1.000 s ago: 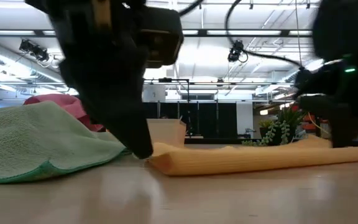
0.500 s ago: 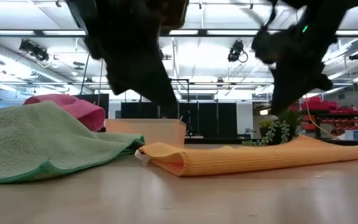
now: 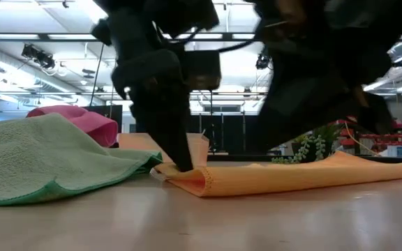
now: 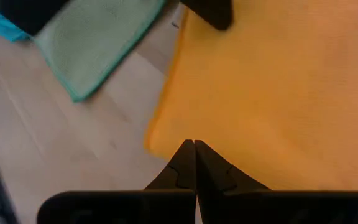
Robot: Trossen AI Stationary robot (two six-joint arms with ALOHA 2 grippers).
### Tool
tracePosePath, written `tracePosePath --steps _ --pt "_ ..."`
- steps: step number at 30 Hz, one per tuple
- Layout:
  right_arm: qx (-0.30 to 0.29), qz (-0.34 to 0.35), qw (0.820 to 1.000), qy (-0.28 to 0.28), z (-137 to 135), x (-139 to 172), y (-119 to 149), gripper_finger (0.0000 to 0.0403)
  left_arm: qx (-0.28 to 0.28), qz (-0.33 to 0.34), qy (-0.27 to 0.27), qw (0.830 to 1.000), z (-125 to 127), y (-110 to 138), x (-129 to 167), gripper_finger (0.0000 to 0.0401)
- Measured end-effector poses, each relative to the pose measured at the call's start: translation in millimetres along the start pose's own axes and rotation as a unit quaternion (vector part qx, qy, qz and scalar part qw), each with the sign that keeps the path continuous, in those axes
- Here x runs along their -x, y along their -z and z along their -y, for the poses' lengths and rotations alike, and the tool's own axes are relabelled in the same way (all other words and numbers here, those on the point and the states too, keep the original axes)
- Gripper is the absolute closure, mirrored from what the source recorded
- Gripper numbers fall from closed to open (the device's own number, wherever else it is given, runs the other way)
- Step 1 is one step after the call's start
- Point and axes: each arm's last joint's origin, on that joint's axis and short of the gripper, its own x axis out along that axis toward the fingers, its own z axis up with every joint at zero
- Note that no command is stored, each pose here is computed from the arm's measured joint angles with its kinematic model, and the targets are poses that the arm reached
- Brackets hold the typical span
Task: Fold microfiber towels
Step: Fold the right orange microfiber cloth
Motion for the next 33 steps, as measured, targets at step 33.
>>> tracePosePath --steps 33 --pt "0.045 -0.131 0.990 0.001 -6 105 96 0.0401 -0.172 0.219 0.103 0.955 82 77 49 0.0396"
